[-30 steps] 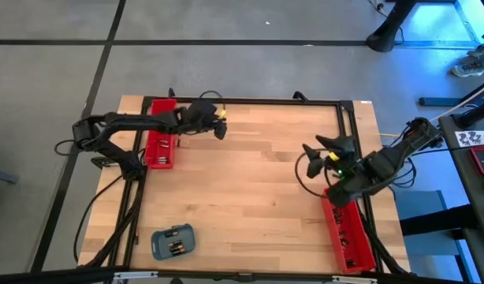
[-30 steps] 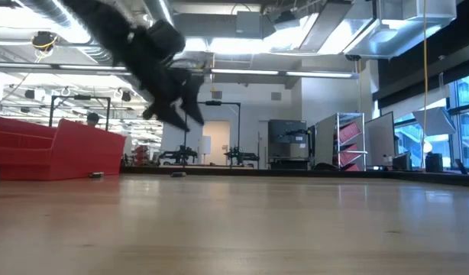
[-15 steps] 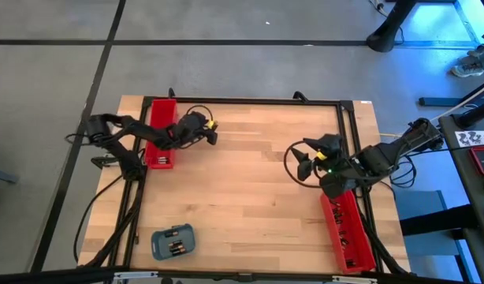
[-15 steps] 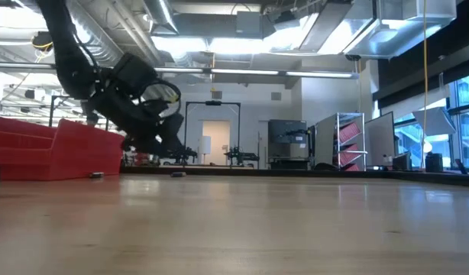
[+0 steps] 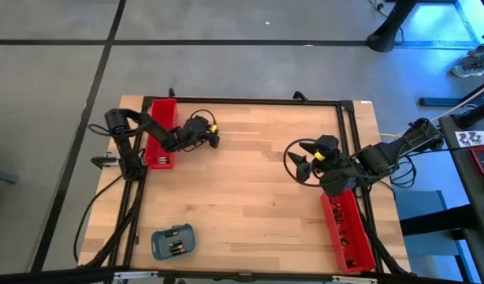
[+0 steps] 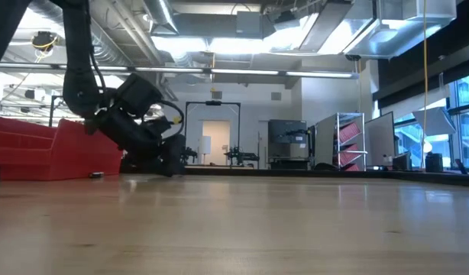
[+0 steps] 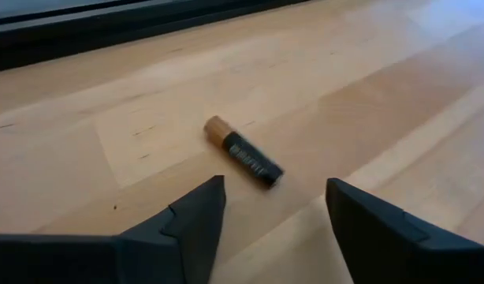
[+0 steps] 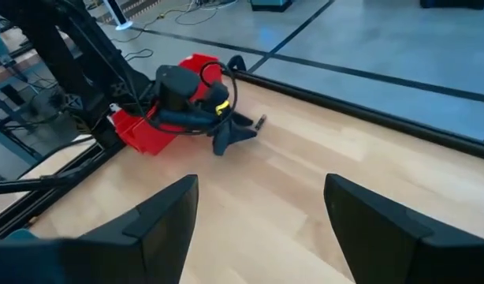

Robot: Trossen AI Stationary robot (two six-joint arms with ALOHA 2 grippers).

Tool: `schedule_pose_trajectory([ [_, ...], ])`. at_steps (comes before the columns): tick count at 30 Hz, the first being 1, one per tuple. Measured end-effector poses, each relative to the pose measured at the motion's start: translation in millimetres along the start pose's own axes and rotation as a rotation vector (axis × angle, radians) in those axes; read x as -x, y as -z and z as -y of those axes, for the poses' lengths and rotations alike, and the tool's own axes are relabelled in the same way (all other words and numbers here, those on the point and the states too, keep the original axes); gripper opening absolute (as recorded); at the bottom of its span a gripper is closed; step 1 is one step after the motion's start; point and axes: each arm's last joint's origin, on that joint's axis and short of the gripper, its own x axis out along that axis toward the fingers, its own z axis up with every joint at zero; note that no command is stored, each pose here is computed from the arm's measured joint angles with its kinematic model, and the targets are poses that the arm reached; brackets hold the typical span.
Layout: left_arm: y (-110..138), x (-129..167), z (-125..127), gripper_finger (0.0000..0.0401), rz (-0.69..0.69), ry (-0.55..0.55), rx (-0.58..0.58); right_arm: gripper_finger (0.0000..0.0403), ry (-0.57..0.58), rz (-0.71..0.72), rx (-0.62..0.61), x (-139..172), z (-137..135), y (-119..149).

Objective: Sort batteries
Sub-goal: Put the small black battery into the bottom red bin

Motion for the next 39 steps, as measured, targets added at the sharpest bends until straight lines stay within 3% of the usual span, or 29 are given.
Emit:
schedule_pose_trajectory([
  [8, 1.4, -1.4, -0.5, 0.0120, 0.004, 0.005, 0.026, 0.0275, -0.005, -0.001, -0.007, 0.0, -0.6, -0.2],
  [11, -1.6, -1.1, 1.7, 0.0103, 0.045, 0.023, 0.041, 0.0275, -0.005, -0.001, -0.005, 0.1, -0.6, -0.1],
  [14, -3.4, -0.2, 5.0, 0.0114, 0.063, 0.055, 0.044, 0.0275, -0.004, -0.002, -0.001, 0.1, -0.3, 0.0],
  [22, -8.5, 3.1, 33.7, 0.0209, 0.107, 0.157, 0.003, 0.0275, 0.001, -0.005, 0.059, 0.1, 0.4, 0.4],
  [25, -17.6, 2.2, 52.6, 0.0211, 0.161, 0.106, -0.061, 0.0275, 0.015, -0.012, 0.100, 0.1, 2.4, 1.3],
  [29, -34.0, -1.1, 69.5, 0.0187, 0.231, -0.062, -0.110, 0.0275, 0.039, -0.017, 0.117, -2.4, 5.4, 0.5],
  [34, -43.3, -14.8, 62.2, 0.0178, 0.223, -0.216, -0.011, 0.0275, 0.049, -0.016, 0.110, -4.7, 6.5, -1.2],
  [39, -42.5, -29.3, 51.5, 0.0180, 0.222, -0.250, 0.147, 0.0275, 0.039, -0.035, 0.110, -5.0, 6.1, -0.4],
])
